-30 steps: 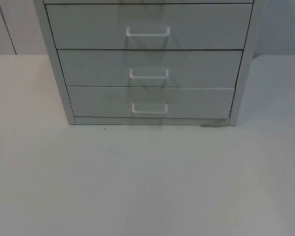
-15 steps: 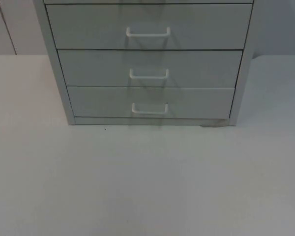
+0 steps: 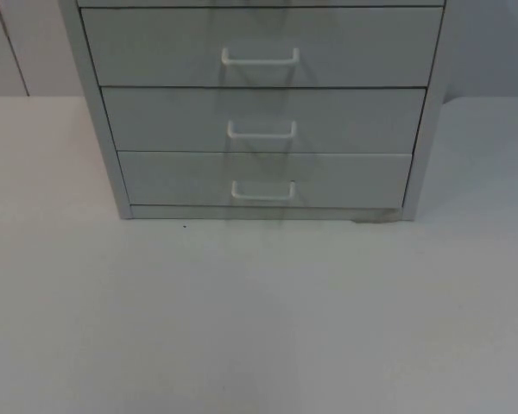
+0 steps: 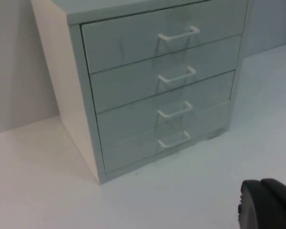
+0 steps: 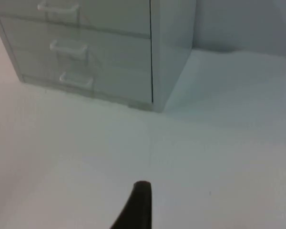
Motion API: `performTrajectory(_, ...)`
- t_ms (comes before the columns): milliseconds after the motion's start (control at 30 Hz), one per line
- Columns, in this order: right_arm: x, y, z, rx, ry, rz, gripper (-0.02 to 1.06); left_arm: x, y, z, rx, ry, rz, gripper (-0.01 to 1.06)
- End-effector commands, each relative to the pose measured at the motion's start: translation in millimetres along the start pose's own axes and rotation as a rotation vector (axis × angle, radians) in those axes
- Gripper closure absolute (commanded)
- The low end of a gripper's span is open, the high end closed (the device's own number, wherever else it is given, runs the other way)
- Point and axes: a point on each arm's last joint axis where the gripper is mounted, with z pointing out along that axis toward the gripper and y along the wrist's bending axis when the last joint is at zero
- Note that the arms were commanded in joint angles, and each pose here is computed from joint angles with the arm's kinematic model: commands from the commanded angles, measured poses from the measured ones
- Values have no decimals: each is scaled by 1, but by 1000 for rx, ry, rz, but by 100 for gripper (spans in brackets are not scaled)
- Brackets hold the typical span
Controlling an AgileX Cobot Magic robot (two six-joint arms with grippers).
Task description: Open the drawer with the left hand, place the block into the drawer with the right hand, then close the drawer with the left hand.
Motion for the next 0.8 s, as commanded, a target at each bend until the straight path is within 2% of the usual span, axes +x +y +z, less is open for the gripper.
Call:
performTrajectory(0,6,-1,3,13,43,-20,23,6,0,0,-6,51,-11,105)
performTrajectory(767,8,-1,5,13,48,-20,23,8,0,0,-4,73,-31,105)
